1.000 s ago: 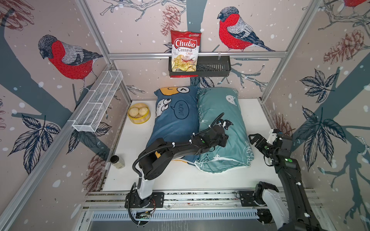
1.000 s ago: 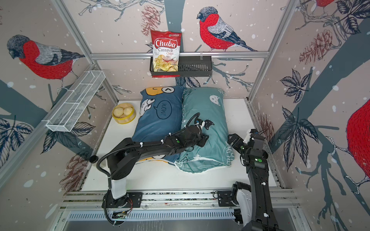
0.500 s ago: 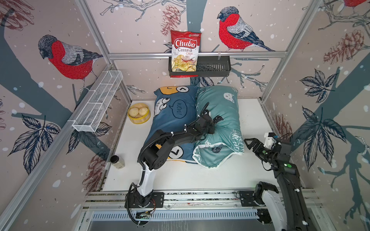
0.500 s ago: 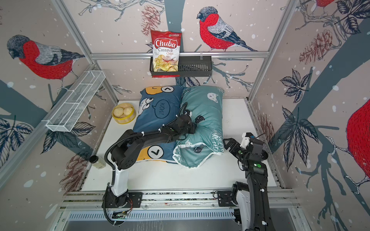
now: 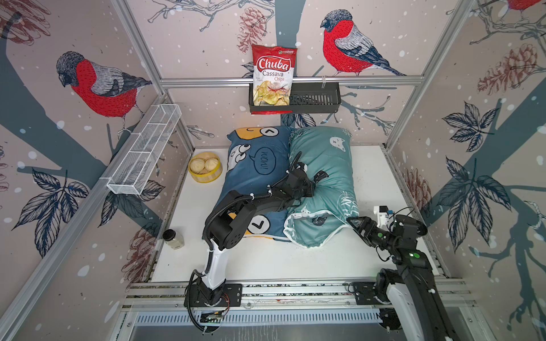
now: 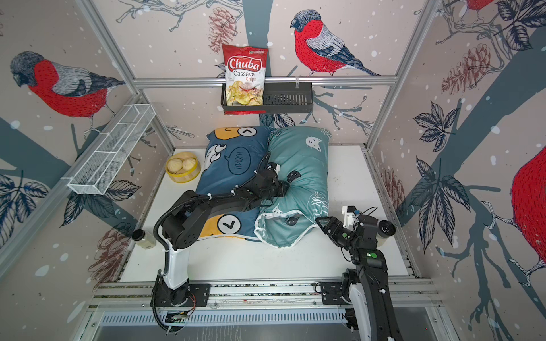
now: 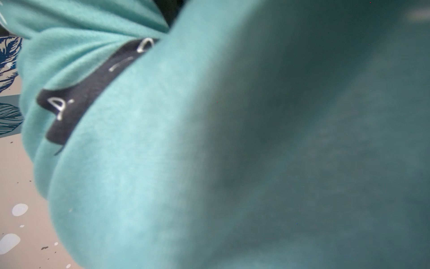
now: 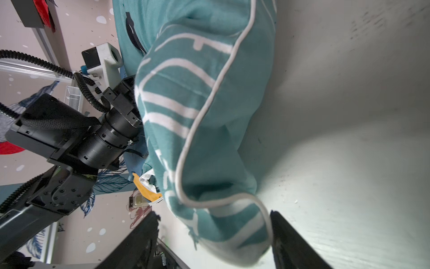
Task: Zip up pillowcases
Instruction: Pick up the pillowcase from the center of the board.
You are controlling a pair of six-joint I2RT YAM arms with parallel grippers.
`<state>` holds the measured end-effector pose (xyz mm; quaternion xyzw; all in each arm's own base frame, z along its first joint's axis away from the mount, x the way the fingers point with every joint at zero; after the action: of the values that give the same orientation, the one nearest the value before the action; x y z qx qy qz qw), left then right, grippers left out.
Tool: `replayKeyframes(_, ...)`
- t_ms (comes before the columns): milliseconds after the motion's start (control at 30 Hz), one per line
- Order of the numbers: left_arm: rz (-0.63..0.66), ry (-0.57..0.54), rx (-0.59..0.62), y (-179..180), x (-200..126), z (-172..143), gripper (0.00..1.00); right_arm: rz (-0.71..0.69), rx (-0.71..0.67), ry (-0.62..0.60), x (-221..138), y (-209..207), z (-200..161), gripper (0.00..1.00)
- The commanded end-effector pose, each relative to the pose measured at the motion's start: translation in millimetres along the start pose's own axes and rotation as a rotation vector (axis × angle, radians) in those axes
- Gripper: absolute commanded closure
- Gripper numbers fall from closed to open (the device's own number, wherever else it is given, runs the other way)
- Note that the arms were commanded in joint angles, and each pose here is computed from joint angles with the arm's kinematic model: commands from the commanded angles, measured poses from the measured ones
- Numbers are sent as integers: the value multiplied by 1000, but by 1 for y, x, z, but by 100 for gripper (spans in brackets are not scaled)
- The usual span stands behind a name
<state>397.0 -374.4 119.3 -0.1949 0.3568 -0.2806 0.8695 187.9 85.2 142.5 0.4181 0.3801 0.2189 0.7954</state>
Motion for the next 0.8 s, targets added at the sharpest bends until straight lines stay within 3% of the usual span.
replayKeyframes(0,169,-23,-22,39,1,-1,70,46,0,9,-4,14,0,33)
replayKeyframes(200,167,-28,-26,41,0,-1,70,38,-3,17,-7,17,-4,55)
replayKeyframes(367,168,-33,-31,43,-1,0,70,45,-2,21,-8,22,-5,68)
replayKeyframes(467,164,-33,-31,43,-1,0,70,46,-3,30,-6,22,-8,66)
replayKeyframes(600,152,-33,-33,42,0,1,70,61,5,34,0,23,-11,57)
replayKeyframes(767,151,-32,-37,42,-1,0,70,62,10,38,7,21,-14,55)
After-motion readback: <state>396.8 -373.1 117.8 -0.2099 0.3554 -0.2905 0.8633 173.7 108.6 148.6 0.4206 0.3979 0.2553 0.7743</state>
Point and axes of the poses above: each gripper's point midway between its finger pads, its own x axis out along the fingers, its own y axis along the line the jaws close on, z = x × y, the point moved 3 cm from there along -x, back along the fingers, and after that the axes turned 2 degrees about -x, right-handed, at the moved point
